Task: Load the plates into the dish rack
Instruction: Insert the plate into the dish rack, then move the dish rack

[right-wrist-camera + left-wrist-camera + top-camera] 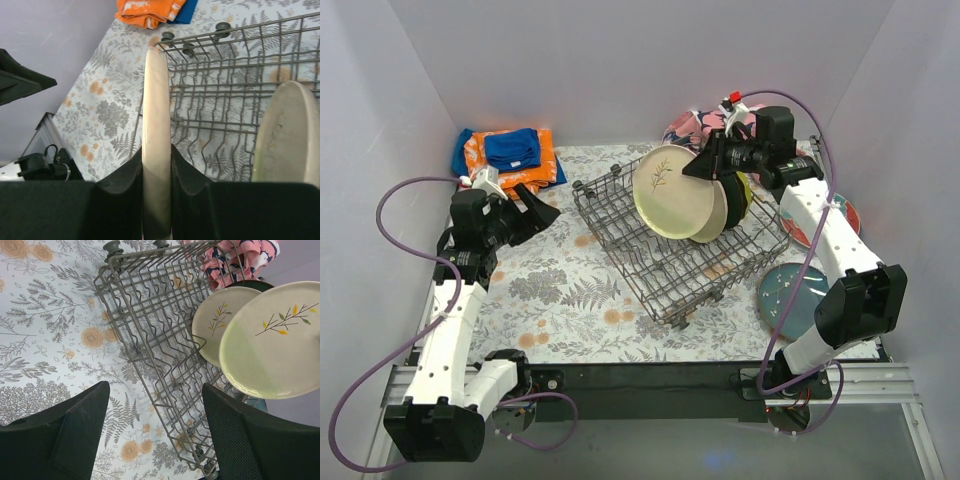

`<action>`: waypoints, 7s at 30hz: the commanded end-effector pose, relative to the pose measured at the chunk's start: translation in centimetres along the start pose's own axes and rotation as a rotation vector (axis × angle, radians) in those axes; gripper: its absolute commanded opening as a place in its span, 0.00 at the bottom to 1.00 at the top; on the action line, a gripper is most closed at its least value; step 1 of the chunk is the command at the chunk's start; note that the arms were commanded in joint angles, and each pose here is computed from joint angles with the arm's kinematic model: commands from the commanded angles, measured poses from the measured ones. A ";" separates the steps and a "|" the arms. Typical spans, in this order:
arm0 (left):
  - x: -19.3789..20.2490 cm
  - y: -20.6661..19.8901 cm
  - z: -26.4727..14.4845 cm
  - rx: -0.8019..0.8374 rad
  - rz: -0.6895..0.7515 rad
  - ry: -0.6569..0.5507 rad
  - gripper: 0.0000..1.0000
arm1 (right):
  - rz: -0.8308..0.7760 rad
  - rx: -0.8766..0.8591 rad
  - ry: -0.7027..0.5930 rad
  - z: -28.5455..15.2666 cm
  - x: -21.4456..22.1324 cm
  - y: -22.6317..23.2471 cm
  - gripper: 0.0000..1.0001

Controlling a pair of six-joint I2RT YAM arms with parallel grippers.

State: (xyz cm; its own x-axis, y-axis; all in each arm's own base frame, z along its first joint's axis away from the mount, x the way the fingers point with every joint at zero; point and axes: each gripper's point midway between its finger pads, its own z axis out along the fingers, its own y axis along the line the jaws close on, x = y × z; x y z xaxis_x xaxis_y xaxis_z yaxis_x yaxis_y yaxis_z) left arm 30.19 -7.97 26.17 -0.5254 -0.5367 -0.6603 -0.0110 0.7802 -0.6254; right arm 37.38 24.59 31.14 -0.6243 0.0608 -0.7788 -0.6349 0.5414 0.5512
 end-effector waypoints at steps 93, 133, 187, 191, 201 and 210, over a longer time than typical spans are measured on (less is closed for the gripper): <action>8.0 -3.4 1.7 0.190 -0.128 0.323 0.75 | -0.615 0.351 -0.148 -15.5 0.8 -3.0 0.78; 15.1 3.9 15.6 -0.699 0.188 0.392 0.27 | -0.369 0.507 -0.109 -17.6 7.0 -10.9 0.98; 7.7 9.6 17.0 -0.671 0.082 0.354 0.00 | -0.228 0.451 0.380 -7.2 10.5 -25.0 0.01; 7.2 10.2 17.0 -0.674 0.072 0.344 0.00 | -0.253 0.454 0.365 -5.9 8.8 -25.1 0.01; 5.1 11.1 18.1 -0.679 0.053 0.323 0.00 | -0.297 0.446 0.345 -1.7 5.7 -26.1 0.01; 4.8 11.3 19.7 -0.663 0.047 0.347 0.00 | -0.327 0.457 0.331 1.5 3.7 -27.7 0.01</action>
State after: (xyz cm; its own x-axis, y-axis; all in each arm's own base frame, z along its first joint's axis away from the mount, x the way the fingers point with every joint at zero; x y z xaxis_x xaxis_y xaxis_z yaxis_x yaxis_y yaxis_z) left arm 40.81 -8.38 5.75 -0.8246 -0.4311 -0.3663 -0.4413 0.8953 -0.0604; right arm 48.77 10.36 9.53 -0.7033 -0.3876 -0.5959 -0.5783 0.7994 0.1626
